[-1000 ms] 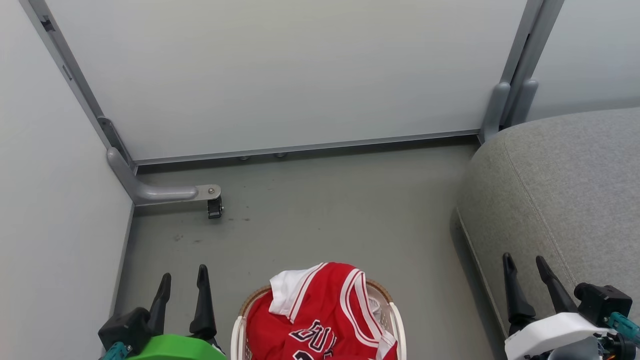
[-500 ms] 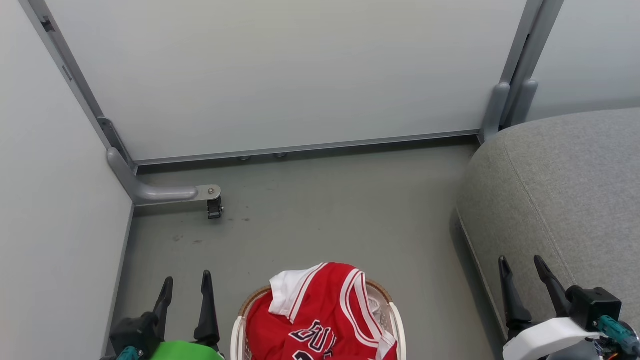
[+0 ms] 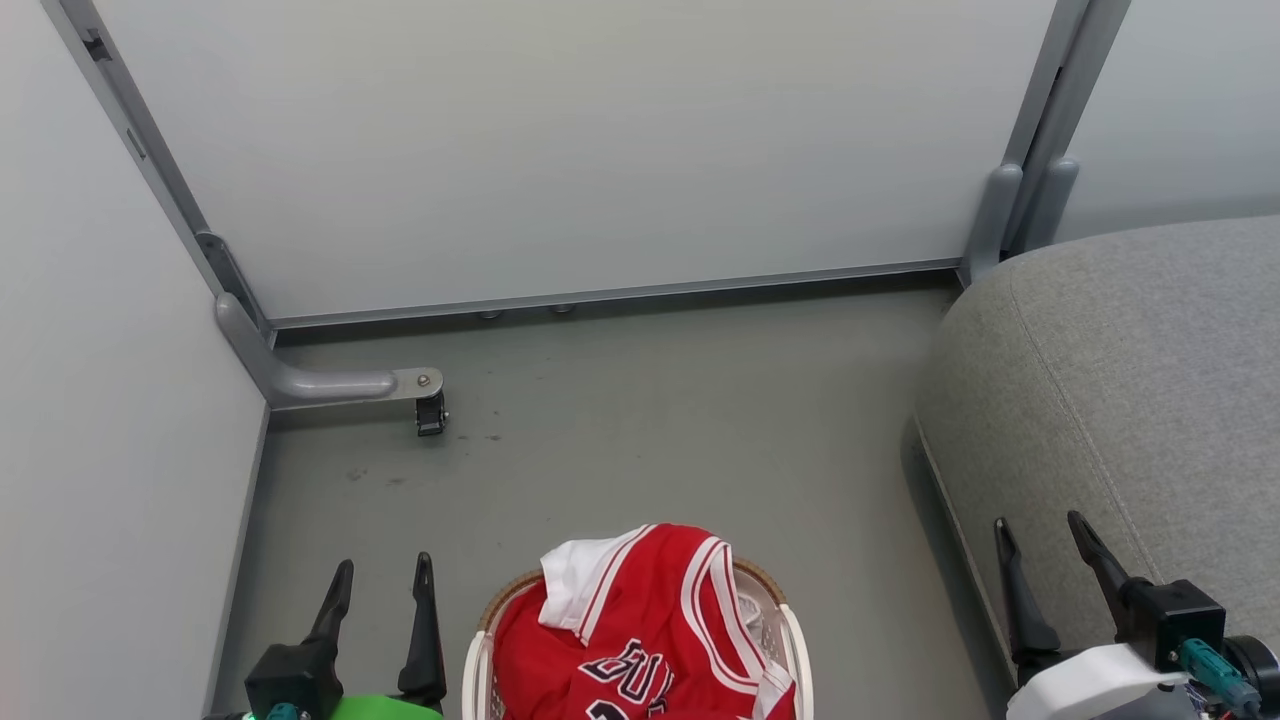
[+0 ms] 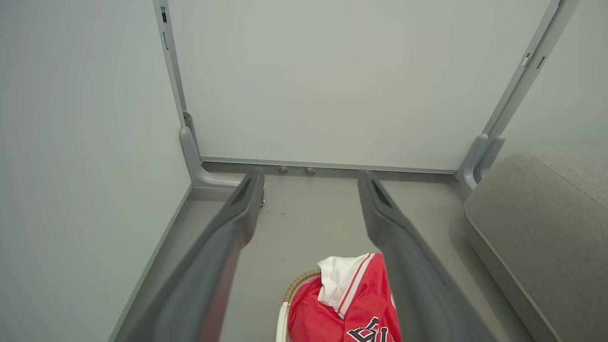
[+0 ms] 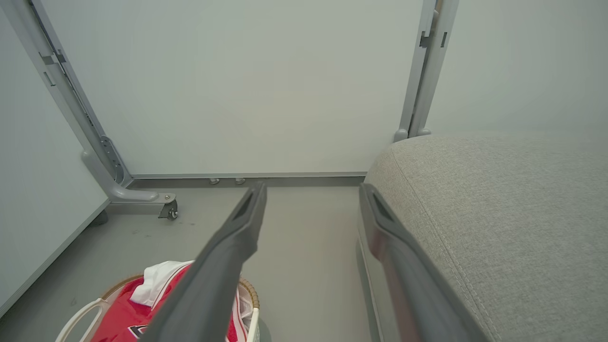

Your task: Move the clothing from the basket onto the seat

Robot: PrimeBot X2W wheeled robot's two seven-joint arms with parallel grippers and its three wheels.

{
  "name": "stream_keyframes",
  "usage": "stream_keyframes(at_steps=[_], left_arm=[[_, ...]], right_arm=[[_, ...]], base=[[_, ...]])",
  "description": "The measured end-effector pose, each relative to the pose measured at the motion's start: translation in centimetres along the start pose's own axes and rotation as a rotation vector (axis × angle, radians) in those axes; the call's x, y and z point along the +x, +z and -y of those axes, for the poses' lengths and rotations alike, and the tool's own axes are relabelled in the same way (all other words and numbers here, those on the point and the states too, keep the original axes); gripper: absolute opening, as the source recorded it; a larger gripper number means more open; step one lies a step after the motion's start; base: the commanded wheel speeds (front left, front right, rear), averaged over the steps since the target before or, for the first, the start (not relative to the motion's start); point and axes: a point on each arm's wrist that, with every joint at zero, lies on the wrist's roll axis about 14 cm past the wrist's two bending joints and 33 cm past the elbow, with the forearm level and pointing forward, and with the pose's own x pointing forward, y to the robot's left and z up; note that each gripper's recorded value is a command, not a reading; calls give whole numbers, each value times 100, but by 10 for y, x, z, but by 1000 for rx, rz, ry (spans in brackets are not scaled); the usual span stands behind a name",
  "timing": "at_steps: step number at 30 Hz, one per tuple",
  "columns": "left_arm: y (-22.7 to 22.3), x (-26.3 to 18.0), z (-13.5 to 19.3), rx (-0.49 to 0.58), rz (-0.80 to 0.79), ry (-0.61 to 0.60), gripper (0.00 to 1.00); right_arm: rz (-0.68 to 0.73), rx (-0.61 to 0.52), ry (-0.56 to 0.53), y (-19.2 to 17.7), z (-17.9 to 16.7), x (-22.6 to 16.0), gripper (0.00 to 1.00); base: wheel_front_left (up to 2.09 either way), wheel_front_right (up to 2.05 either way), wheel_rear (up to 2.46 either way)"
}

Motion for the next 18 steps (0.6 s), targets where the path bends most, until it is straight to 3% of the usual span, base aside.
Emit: stream_keyframes(at_steps=[18], left_arm=[[-4, -1, 2, 15, -9, -6, 100]], right_arm=[[-3, -21, 4, -1, 0, -1, 100]], base=[[0, 0, 0]])
